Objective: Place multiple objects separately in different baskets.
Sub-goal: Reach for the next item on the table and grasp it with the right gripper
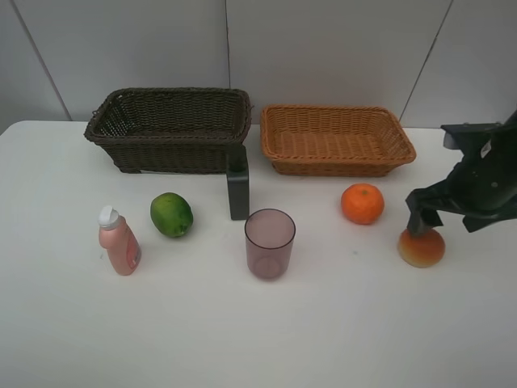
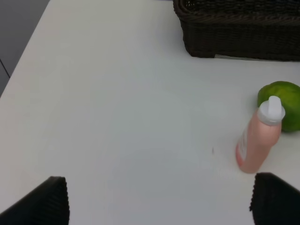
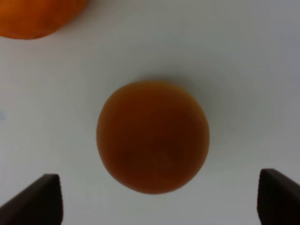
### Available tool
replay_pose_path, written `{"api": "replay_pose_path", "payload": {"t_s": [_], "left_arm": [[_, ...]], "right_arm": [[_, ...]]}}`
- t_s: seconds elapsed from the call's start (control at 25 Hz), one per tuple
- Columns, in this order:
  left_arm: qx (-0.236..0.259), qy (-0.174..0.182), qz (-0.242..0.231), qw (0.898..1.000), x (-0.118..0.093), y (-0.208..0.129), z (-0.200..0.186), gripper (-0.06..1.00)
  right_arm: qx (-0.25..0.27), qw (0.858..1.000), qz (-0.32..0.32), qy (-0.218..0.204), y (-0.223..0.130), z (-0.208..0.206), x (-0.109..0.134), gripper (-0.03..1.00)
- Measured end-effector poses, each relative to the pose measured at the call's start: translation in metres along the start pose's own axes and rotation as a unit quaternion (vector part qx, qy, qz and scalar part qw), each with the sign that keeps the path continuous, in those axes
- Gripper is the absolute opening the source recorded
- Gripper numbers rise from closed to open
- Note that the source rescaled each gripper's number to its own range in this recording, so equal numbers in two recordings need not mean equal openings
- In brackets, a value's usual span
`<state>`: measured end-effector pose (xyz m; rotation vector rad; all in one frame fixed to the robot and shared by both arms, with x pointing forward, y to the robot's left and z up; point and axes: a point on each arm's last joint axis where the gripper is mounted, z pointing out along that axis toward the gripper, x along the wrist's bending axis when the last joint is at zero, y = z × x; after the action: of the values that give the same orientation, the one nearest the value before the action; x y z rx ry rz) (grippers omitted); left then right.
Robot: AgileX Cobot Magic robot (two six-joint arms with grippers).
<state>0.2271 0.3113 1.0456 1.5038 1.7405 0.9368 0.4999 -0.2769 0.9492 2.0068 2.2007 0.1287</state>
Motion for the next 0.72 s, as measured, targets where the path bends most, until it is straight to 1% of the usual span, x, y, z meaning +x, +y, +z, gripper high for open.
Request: {"api": "replay_pose_path", "payload": {"t_s": [0.16,0.4,0.72], "left_arm": [[0.0,0.0,0.0,1.0,0.0,0.0,0.0,1.0],[0.0,0.0,0.0,1.0,0.0,0.0,0.0,1.0],[0.0,0.0,0.0,1.0,0.0,0.0,0.0,1.0]], "right_arm": [[0.006,1.0,-0.011,0.003,0.002,0.011,0.006,0.85],[0.018,1.0,-0.018,0.0,0.004,0.022,0.007,0.85],[0.002,1.0,-0.02,0.0,0.007,0.024,0.007,0.85]]}}
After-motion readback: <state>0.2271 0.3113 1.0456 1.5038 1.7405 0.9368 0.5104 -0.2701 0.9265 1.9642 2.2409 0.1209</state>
